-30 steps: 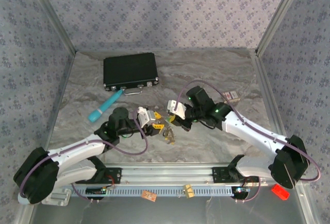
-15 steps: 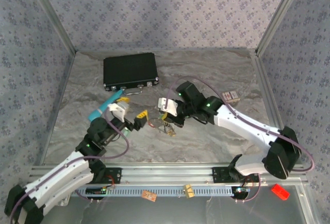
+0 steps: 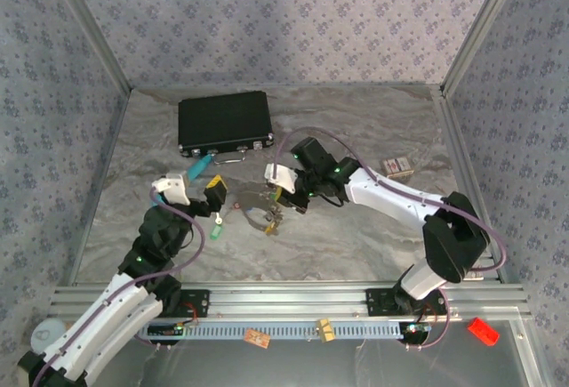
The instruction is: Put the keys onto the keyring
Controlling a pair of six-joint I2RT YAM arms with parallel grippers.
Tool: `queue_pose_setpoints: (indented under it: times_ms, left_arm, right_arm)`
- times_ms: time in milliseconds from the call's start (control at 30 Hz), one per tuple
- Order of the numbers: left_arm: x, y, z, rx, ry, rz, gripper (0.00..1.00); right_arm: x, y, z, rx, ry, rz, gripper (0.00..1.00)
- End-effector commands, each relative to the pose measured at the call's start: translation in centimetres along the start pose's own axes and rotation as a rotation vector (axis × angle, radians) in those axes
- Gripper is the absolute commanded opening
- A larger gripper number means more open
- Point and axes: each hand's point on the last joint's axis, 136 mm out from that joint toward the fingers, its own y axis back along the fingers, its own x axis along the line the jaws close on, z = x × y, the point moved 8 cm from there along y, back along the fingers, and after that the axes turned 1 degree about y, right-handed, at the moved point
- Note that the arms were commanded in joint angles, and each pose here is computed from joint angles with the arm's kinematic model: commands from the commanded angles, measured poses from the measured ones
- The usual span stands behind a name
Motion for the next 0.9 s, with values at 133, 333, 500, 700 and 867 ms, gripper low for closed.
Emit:
queue_pose_setpoints:
  times_ms: [133,333,500,700,867]
  left_arm:
    - [-0.3,-1.1,0.4,0.008,0.025,0.01,1.0]
    - [-0.5,-1.6,0.0,0.046,0.017,-0.002,1.0]
    - [-0.5,-1.9,-0.2,0.075,0.007,0.007,1.0]
    - [-0.5,-2.8,-0.4,0.154,-0.051,0.041,1.0]
    - [-0.9,-4.6,-0.2,0.267,-0.066,0.089,1.0]
  right_arm:
    - [0.7,-0.3,-7.0,0.422,0.005,-0.057,0.0]
    - [0.6,-0.7,-10.4,0.646,0.026,-0.113,0.0]
    - [0.9,-0.9,-12.6,0.791,0.067,-0.123,0.12]
    - [0.9,0.2,-12.6,0.787,0.061,-0.142,0.29]
    - [-0.4,3.4,-8.8,0.4,-0.099,-0.201,0.33]
